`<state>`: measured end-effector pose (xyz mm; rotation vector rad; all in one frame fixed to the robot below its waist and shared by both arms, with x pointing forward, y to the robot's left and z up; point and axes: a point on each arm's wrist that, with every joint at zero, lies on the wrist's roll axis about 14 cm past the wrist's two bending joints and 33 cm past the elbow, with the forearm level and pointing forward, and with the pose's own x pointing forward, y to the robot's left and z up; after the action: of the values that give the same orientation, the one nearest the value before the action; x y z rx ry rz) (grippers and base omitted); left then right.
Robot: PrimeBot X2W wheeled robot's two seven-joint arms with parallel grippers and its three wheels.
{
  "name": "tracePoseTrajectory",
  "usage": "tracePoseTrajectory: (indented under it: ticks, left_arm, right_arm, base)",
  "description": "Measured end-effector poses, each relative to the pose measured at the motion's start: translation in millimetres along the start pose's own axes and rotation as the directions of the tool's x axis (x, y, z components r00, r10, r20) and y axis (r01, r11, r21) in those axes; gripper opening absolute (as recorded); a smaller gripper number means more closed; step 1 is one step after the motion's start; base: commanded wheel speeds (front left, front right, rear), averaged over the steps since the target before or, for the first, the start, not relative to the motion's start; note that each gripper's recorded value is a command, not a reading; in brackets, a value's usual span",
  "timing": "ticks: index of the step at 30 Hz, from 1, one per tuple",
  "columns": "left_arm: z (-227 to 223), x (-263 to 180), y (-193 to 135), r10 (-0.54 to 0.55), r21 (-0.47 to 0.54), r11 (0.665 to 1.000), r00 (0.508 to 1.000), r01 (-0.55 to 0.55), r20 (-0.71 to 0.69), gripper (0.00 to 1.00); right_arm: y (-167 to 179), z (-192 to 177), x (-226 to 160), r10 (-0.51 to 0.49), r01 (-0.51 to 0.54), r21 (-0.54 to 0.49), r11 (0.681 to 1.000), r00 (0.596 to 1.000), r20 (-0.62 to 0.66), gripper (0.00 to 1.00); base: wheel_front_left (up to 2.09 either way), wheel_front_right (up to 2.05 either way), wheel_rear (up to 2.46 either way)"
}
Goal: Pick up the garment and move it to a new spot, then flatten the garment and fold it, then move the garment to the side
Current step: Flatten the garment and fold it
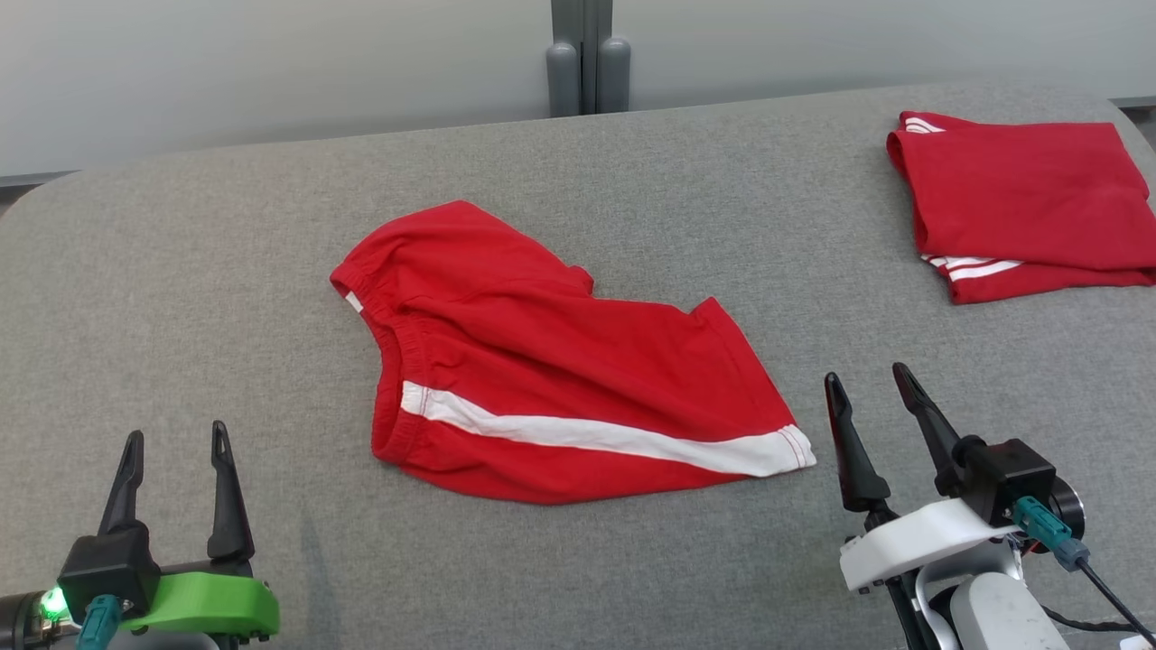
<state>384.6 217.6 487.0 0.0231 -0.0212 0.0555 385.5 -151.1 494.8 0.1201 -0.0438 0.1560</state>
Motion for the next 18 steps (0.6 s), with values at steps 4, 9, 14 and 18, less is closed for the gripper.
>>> tracePoseTrajectory:
  ticks: [4, 9, 14, 18]
  left_arm:
    - [-2, 1, -1, -0.012, 0.005, 1.000, 1.000, 0.012, -0.005, 1.00]
    - [-5, 5, -12, -0.058, 0.009, 0.998, 0.998, 0.058, -0.013, 1.00]
    - [-8, 20, -43, -0.172, 0.007, 0.985, 0.985, 0.172, -0.020, 1.00]
    - [-18, 28, -66, -0.252, 0.002, 0.968, 0.966, 0.252, -0.051, 1.00]
  right_arm:
    - [-1, -1, 0, -0.002, 0.002, 0.000, 1.000, 1.000, -0.004, 1.00]
    - [-2, -10, -2, -0.003, 0.003, -0.001, 1.000, 0.999, -0.033, 1.00]
    - [1, -32, -5, 0.031, -0.034, -0.026, 0.999, 0.994, -0.109, 1.00]
    - [9, -51, -7, 0.080, -0.089, -0.042, 0.995, 0.981, -0.179, 1.00]
  base:
    - [0.00, 0.00, 0.00]
    - [0.00, 0.00, 0.00]
    - [0.00, 0.00, 0.00]
    - [0.00, 0.00, 0.00]
